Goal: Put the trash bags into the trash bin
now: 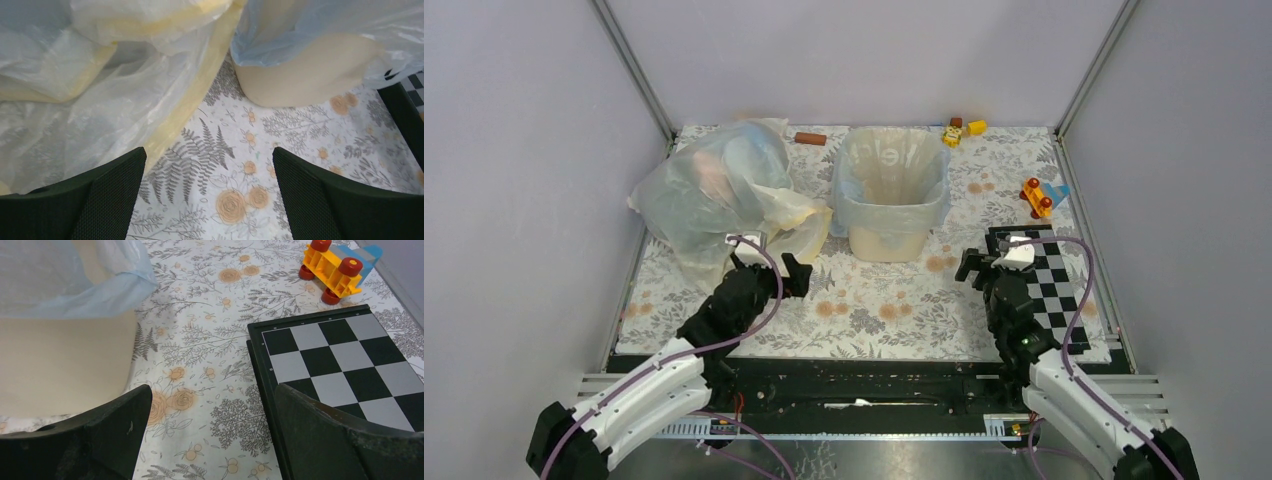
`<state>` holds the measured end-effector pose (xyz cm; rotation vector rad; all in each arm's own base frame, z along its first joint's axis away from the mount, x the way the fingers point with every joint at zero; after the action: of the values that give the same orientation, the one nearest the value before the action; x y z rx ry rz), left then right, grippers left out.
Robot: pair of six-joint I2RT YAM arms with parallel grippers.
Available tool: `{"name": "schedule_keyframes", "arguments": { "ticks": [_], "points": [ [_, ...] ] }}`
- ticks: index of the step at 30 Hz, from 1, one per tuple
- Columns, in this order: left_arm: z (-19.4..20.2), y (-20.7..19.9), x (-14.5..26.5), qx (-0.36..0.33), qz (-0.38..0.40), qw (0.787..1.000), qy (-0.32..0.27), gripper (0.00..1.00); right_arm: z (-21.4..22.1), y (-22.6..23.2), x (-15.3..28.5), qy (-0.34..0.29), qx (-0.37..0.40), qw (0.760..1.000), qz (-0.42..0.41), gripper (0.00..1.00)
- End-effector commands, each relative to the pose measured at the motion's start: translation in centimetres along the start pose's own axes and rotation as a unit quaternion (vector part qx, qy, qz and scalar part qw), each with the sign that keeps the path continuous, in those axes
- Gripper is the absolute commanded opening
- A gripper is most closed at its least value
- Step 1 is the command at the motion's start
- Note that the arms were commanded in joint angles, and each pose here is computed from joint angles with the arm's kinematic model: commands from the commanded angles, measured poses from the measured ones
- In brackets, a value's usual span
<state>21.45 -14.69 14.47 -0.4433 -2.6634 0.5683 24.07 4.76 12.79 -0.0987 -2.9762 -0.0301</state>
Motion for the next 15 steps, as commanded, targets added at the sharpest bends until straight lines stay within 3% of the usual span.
{"name": "schedule_keyframes", "arguments": {
  "ticks": [1, 6, 9, 15],
  "points": [
    [-5.0, -0.2, 0.2, -0.015, -0.005, 0.992, -0.125, 0.99, -3.7, -0.4, -1.4, -0.079, -0.008, 0.996, 0.031, 1.0],
    [-6.5, 2.8, 0.6, -0.057, -0.069, 0.98, -0.178, 0.99, -2.6, -3.1, -2.6, -0.103, 0.027, 0.99, 0.09, 1.0],
    [-6.7, 4.9, 0.9, -0.082, -0.116, 0.969, -0.203, 0.99, -1.3, -3.9, -3.9, -0.084, 0.002, 0.993, 0.086, 1.0],
    [-6.9, 8.3, 1.0, -0.125, -0.168, 0.942, -0.262, 0.99, 0.5, -4.4, -6.8, -0.061, 0.043, 0.992, 0.098, 1.0]
  ]
}}
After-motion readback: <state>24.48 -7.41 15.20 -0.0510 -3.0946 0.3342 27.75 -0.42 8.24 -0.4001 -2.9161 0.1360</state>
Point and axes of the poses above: each gripper's point midway between its finger pads, its own x axis back along the fingers, its own y axis along the line the jaws close on, z = x × y, the point moved 3 cm from there along x, back along the fingers, and after that the axes turned 5 degrees about x, right-handed, at the moved point
